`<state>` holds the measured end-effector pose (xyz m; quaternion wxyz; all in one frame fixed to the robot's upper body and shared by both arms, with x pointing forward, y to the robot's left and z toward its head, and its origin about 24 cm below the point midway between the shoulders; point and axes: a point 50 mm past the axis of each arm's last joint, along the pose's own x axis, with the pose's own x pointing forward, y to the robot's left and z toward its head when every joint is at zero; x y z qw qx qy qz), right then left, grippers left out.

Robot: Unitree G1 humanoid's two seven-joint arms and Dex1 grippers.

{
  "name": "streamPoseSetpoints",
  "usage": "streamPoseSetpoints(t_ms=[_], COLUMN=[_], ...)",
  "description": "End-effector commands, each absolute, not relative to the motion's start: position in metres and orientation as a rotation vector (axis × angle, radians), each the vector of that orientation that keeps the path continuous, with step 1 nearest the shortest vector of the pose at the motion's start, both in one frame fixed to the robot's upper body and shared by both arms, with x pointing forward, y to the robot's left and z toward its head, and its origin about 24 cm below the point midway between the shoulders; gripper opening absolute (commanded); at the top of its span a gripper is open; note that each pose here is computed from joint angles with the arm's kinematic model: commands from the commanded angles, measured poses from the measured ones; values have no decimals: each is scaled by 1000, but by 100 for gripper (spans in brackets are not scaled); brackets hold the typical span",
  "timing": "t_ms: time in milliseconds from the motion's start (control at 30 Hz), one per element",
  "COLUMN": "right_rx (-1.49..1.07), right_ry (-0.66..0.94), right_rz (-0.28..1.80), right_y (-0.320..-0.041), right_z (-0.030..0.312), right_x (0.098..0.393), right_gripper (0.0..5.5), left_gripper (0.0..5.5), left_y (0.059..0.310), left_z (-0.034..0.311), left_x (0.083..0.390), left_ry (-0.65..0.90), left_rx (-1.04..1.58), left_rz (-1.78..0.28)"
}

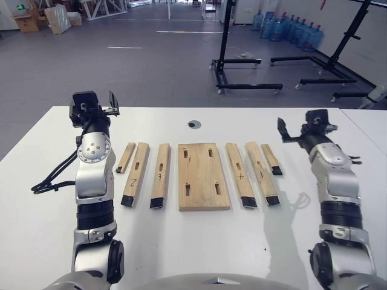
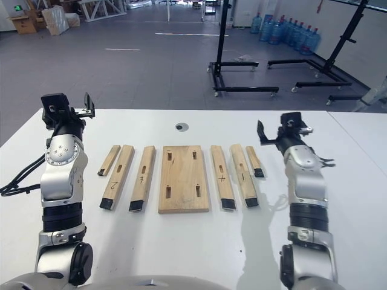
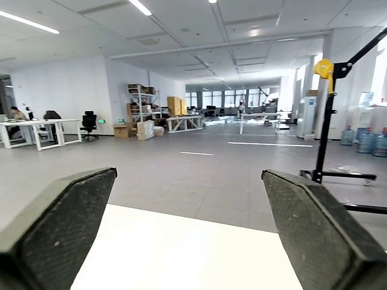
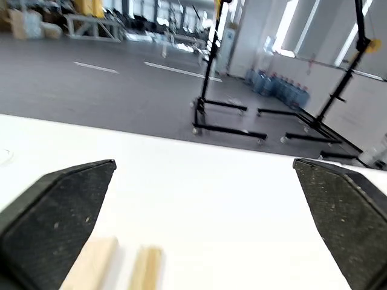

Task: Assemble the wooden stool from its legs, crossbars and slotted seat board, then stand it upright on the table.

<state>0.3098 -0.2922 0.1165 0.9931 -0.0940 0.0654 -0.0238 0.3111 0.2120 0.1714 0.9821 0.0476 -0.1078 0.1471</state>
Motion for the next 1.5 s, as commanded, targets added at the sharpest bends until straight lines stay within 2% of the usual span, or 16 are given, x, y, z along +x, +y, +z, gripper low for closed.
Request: streamPoseSetpoints(t_ms=[33,200,467,733,1500], right_rx=[-159,-131,-164,-169,-65], right_ry=[239,200,366,409,605], right_rz=[-8,7,35,44,54], right_y=[-307,-300,-282,-287,-283], right_z=[96,104,50,42,16], right_x=[303,309,308,309,295], right_gripper=[540,540,540,540,132], left_gripper=[441,441,441,441,444], left_y=[222,224,219,216,214], left_z=[163,164,162,159,160], left_x=[304,303,305,305,306], left_ry=[-184,-186,-182,-178,-183], left_rx=[109,108,114,116,123], left_rz=[306,317,293,284,284])
